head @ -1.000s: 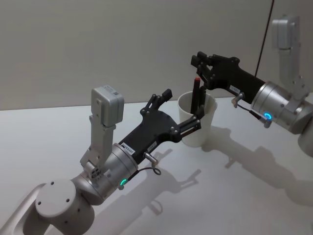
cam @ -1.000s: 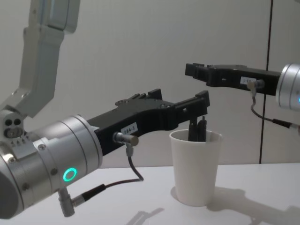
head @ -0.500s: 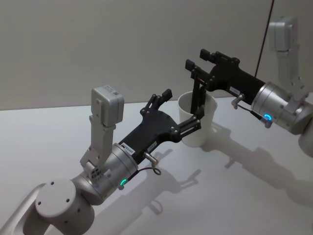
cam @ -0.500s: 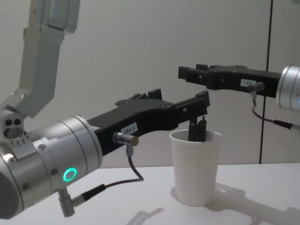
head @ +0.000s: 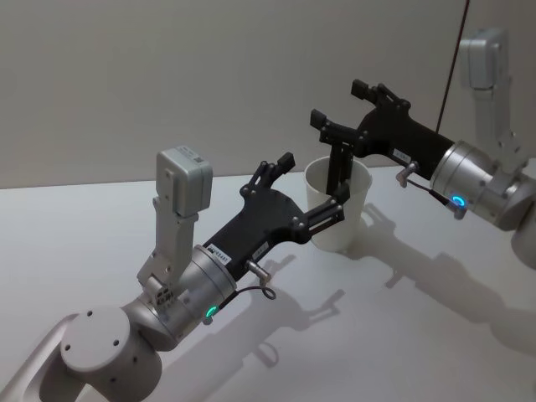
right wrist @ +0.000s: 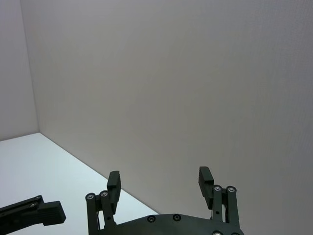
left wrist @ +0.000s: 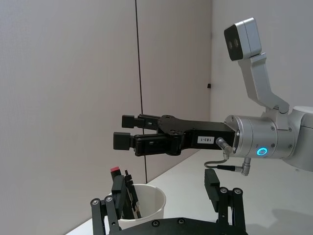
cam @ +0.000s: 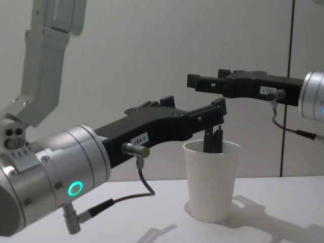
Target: Place the pen into the pen holder.
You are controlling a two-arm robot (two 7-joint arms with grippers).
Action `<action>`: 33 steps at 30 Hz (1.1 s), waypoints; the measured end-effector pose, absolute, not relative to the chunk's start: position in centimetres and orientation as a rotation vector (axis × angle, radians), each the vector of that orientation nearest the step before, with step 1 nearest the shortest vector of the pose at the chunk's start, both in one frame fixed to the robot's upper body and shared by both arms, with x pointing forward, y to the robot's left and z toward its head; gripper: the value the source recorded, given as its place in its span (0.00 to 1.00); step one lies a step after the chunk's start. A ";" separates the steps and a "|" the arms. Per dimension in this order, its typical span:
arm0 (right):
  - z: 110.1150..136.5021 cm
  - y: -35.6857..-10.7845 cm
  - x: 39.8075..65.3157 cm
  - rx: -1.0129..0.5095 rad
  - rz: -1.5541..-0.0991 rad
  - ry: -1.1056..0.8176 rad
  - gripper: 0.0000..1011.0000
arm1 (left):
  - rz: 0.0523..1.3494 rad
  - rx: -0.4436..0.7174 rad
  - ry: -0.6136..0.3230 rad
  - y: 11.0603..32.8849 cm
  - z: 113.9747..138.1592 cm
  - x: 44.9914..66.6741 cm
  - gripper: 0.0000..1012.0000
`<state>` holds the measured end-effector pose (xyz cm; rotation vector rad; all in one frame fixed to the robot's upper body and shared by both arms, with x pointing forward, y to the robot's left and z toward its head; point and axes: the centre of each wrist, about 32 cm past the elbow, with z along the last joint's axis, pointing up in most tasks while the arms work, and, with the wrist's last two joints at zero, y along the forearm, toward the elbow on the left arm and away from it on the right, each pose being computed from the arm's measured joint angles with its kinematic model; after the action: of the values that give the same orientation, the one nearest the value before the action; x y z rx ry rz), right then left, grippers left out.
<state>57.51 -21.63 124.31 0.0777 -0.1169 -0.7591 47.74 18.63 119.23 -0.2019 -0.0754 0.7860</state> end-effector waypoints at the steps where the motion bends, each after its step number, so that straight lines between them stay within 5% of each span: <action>1: 124.3 -21.6 57.5 0.078 -0.759 -0.117 0.99 | 0.786 -0.202 -0.075 18.6 119.2 47.7 0.99; 33: 124.3 -21.6 57.5 0.075 -0.759 -0.120 0.99 | 0.786 -0.202 -0.075 18.6 119.2 47.7 0.99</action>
<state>57.51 -21.64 124.31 0.0755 -0.1204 -0.7594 47.74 18.62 119.23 -0.2020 -0.0754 0.7861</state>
